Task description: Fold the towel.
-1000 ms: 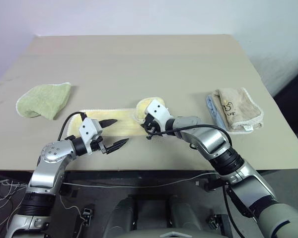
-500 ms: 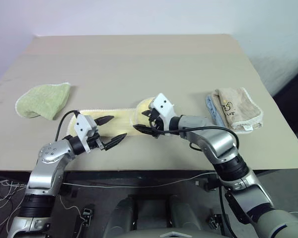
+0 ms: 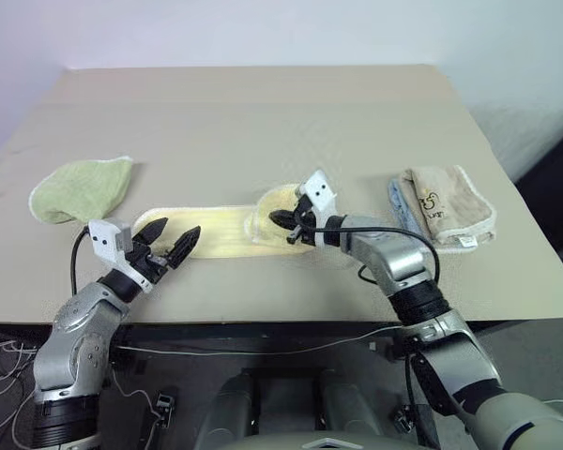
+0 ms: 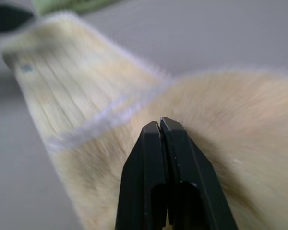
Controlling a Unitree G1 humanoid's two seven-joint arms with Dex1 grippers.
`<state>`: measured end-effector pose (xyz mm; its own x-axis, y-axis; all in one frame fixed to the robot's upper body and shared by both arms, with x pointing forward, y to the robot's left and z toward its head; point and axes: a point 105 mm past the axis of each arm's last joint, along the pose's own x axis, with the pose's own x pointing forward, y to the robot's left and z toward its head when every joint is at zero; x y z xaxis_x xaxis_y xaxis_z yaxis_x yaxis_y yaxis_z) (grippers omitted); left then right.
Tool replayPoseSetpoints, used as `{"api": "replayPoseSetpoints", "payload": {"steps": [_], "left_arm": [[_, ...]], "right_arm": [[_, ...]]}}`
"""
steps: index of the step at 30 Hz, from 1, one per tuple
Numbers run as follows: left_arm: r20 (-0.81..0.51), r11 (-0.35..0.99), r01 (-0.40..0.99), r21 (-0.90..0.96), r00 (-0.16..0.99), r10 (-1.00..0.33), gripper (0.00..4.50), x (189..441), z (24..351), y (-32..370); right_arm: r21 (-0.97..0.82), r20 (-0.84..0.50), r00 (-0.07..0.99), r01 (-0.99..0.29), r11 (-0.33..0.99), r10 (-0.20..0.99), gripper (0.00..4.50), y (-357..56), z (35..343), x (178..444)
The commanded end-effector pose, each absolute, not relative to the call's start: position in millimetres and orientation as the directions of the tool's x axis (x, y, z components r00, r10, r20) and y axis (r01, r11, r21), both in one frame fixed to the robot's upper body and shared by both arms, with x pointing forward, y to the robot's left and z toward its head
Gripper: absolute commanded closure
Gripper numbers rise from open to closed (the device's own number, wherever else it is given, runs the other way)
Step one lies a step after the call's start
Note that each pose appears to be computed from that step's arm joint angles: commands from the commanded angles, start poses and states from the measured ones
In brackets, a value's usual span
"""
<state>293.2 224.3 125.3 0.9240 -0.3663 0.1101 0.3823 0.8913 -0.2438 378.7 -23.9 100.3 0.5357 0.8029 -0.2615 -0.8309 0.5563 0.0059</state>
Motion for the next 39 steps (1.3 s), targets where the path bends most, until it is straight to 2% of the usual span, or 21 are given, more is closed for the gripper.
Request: {"api": "replayPoseSetpoints", "payload": {"steps": [1,4,7,12,16,19,22,27,32,39], "left_arm": [[0.149,0.911,0.309,-0.273,0.949,-0.278,0.00,284.3,137.5,235.7],[0.124,0.920,0.272,-0.283,0.961,-0.246,0.00,276.4,132.2,235.9],[0.124,0.920,0.227,-0.320,0.973,-0.197,0.00,269.8,131.8,238.2],[0.102,0.909,0.098,-0.405,0.993,-0.062,0.00,259.5,128.3,250.4],[0.051,0.852,-0.039,-0.523,0.996,0.077,0.00,248.6,120.4,262.8],[0.019,0.795,-0.098,-0.599,0.991,0.136,0.00,244.9,115.8,268.2],[-0.003,0.683,-0.132,-0.718,0.982,0.187,0.00,241.6,112.2,271.2],[-0.059,0.583,-0.139,-0.800,0.986,0.155,0.00,249.8,107.6,264.3],[-0.110,0.500,-0.116,-0.858,0.993,0.042,0.00,270.0,104.4,242.7],[-0.167,0.430,-0.156,-0.889,0.986,0.013,0.00,286.1,90.8,233.3]], "right_arm": [[-0.060,-0.287,0.516,-0.850,0.523,0.807,4.47,-17.0,87.3,381.5],[-0.067,-0.313,0.494,-0.863,0.500,0.811,4.47,-15.5,72.6,377.5],[-0.089,-0.272,0.472,-0.880,0.466,0.839,4.47,-11.9,81.1,373.1],[-0.175,-0.106,0.399,-0.909,0.378,0.911,4.47,-9.4,137.1,359.4],[-0.226,-0.001,0.360,-0.909,0.350,0.933,4.47,-20.9,185.9,350.2],[-0.245,0.020,0.361,-0.903,0.354,0.933,4.47,-25.1,199.9,349.2],[-0.268,0.034,0.374,-0.890,0.369,0.927,4.47,-26.6,208.5,352.8],[-0.270,0.036,0.383,-0.886,0.378,0.923,4.47,-24.2,207.3,355.5],[-0.265,0.044,0.384,-0.886,0.381,0.922,4.47,-23.3,205.6,352.0],[-0.263,0.061,0.413,-0.872,0.414,0.909,4.47,-28.2,206.1,350.4]]}}
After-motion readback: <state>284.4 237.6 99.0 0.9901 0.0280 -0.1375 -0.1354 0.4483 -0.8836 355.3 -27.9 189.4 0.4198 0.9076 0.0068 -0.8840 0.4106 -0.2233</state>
